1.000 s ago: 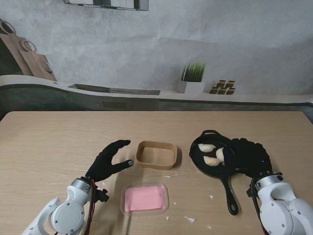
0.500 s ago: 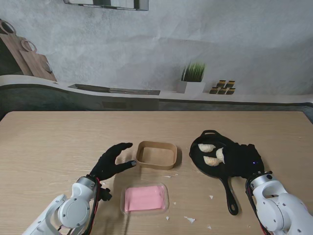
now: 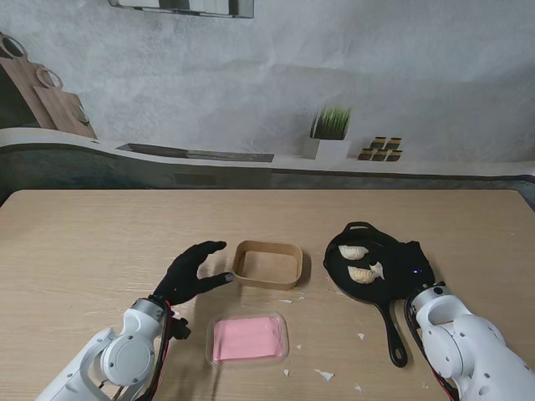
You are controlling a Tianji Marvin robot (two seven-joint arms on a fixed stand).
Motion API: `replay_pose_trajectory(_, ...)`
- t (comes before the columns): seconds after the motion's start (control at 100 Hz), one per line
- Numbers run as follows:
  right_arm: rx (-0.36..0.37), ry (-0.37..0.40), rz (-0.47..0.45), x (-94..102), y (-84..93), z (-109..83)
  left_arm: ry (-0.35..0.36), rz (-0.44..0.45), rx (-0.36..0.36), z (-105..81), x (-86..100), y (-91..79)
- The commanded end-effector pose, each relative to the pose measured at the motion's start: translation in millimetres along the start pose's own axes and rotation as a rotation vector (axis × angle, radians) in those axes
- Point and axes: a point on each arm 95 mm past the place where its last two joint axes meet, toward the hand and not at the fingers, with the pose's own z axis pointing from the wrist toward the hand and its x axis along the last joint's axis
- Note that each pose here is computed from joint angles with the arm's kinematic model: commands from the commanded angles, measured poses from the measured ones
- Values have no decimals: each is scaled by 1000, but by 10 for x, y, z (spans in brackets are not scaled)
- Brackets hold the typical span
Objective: Load dumplings into a food container
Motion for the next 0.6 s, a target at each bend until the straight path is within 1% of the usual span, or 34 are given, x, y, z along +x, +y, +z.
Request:
replay_pose_trajectory(0.0,8,10,-12,70,44,40,-3,2,-9,-7,-21,5)
replay_pose_trajectory(0.08,28,7,-34,104,54,89,-3,5,-6,-12,-32,-8)
replay_pose_trajectory(0.3,55,14,-88,189,62,211,1,19,1,-11,-44,-31)
replay_pose_trajectory(0.47,95,5,-137,197,5,268,-1,27,1,-14,-48,-30)
replay_pose_trajectory(0.59,114,2,-150,197,-38,292,-3,36,2,-11,-53,-32)
